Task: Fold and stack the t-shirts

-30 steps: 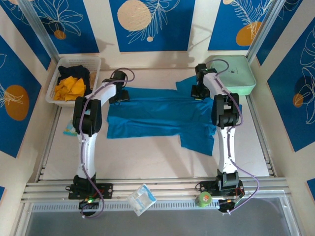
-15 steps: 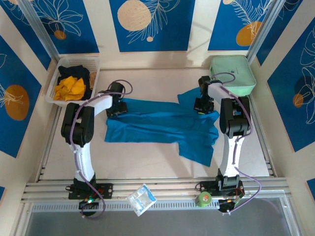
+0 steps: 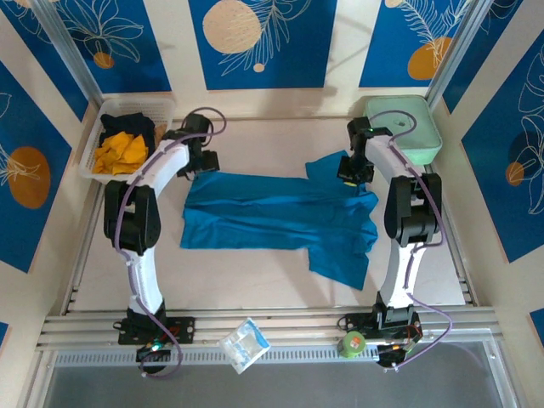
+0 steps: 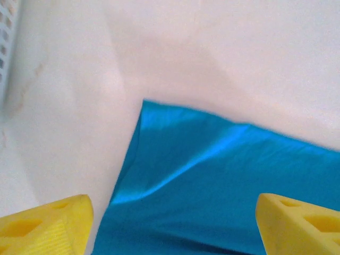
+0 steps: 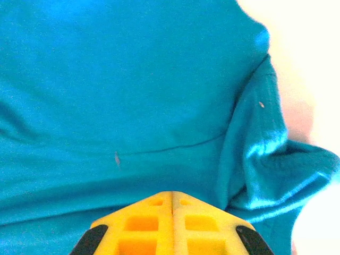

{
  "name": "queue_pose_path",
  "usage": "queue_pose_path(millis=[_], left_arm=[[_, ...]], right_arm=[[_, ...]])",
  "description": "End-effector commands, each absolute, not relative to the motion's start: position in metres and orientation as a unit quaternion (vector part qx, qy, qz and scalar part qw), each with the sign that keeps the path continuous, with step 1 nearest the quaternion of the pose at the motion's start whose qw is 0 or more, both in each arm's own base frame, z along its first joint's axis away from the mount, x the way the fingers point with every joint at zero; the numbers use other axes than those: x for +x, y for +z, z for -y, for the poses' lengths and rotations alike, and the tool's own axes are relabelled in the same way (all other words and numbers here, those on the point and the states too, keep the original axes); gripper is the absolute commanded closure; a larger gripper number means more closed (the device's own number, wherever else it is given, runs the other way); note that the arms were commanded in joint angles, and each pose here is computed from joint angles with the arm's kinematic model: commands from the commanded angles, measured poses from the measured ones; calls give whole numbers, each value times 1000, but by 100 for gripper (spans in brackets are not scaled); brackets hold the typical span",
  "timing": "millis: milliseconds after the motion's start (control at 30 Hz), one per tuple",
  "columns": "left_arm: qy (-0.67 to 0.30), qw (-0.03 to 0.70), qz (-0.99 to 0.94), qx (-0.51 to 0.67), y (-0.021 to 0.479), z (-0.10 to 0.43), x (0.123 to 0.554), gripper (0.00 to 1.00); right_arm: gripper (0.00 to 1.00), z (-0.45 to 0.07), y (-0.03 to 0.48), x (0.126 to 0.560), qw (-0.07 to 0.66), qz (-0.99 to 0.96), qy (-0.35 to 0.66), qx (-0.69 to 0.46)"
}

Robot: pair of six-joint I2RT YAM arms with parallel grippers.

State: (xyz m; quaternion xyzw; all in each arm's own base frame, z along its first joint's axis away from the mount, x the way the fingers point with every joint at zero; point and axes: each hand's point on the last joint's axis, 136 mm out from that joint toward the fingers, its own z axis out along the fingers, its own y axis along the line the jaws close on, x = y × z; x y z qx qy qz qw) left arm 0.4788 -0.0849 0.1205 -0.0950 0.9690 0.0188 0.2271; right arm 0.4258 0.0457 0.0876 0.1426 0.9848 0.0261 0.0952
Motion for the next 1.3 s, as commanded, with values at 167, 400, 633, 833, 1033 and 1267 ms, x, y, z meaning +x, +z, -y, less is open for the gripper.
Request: queue_pose_path(millis=[167,400,633,833,1033,1267], left_arm=[[24,147,-987,-64,73,68,488,37],[27,133,-989,-63,54,60,500,41],[27,134,-988,-70,42,51,509,41],[26,134,-989,-58,33,51,519,42],[23,132,-990,-48,20,52,528,45],[20,116,-992,-38,7,54,533,54]], right_arm=[[97,-54,120,393,100,-985,54,129],[98,-56,133,373,112,-984,58,126],[98,-53,130,356,110,-985,53,126],[98,-52,127,349,105,-985,48,126],[98,-51,128,346,104,-986,45,125],[99,-49,127,339,102,-986,39,126]])
